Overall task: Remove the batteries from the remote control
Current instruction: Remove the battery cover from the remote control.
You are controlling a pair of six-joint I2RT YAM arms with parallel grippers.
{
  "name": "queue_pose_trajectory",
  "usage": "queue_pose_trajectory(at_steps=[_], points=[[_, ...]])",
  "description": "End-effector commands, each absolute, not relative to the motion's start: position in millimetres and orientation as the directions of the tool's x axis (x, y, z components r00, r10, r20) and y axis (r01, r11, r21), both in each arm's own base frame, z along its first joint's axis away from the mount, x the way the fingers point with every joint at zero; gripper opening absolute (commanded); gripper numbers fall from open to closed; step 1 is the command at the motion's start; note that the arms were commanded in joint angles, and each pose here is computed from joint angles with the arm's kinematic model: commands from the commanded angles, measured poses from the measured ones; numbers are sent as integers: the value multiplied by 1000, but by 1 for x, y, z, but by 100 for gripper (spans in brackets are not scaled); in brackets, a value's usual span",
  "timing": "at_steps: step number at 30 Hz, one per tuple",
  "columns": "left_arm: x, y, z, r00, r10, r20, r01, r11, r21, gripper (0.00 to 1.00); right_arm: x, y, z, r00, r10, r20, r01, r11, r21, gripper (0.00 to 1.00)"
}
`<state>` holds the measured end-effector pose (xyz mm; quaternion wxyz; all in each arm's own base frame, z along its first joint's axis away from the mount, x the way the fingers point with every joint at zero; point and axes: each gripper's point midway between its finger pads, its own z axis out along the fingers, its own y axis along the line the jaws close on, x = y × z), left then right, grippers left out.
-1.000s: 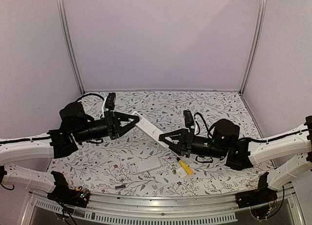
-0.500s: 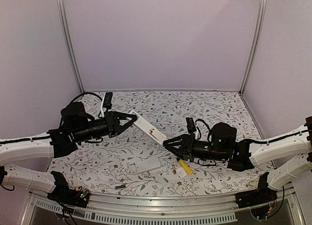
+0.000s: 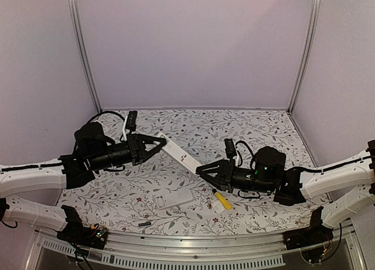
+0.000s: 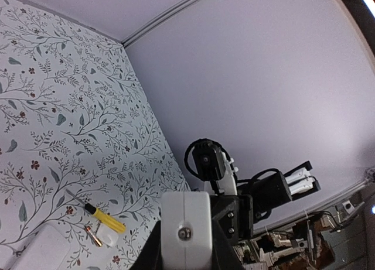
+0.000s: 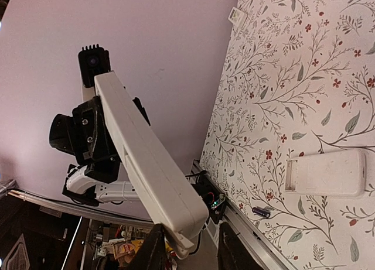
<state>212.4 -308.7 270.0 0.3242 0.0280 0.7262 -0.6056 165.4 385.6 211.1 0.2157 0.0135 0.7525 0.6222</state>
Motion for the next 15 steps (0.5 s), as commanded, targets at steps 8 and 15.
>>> queue_pose_trajectory(at_steps=[8,15], points=[[205,-313,283,-791,-348,-503,465,192,-864,0,171,390,221,-888,298,-350,-300,203,932,19],[209,-308,280,-781,-365,-508,457,222,-862,0,169,387,213,-898,294,-329,-275,210,938,9]])
